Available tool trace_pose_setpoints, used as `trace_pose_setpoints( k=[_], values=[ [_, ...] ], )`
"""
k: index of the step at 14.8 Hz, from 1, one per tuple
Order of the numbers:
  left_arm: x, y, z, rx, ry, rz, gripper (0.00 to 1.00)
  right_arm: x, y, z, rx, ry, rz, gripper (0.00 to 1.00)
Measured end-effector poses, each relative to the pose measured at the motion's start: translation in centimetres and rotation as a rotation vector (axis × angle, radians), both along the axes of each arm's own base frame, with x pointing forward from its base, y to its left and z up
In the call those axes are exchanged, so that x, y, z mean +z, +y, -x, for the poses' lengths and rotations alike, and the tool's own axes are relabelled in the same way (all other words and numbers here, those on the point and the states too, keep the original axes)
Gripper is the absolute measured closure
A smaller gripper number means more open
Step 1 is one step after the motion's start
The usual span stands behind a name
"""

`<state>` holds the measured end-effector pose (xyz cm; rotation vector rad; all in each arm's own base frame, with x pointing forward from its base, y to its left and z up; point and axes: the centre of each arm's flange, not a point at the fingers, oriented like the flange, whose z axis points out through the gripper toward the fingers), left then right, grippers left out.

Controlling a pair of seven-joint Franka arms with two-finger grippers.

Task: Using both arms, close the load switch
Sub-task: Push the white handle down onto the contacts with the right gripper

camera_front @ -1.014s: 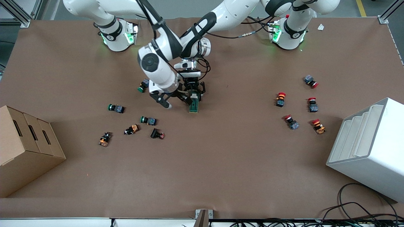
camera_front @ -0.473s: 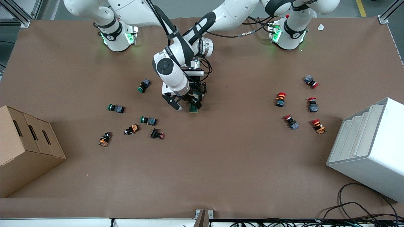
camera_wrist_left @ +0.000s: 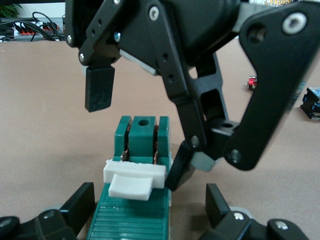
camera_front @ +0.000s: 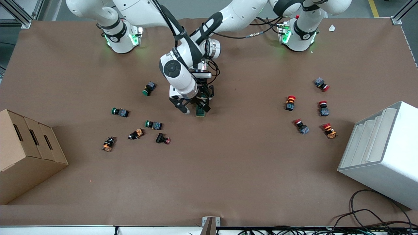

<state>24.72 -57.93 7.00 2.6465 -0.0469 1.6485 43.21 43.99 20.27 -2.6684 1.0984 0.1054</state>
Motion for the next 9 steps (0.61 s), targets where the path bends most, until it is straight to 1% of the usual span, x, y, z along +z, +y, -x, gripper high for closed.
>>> trace_pose_setpoints(
  k=[4,9],
  values=[
    [-0.2,0.1,0.1,-0.001,-0.013,-0.001,0.02,-0.1,1.0,1.1,0.023,0.007,-0.002,0.00],
    [-0.3,0.1,0.1,-0.002,-0.017,-0.001,0.02,-0.1,1.2,1.2,0.024,0.007,-0.004,0.00]
  ],
)
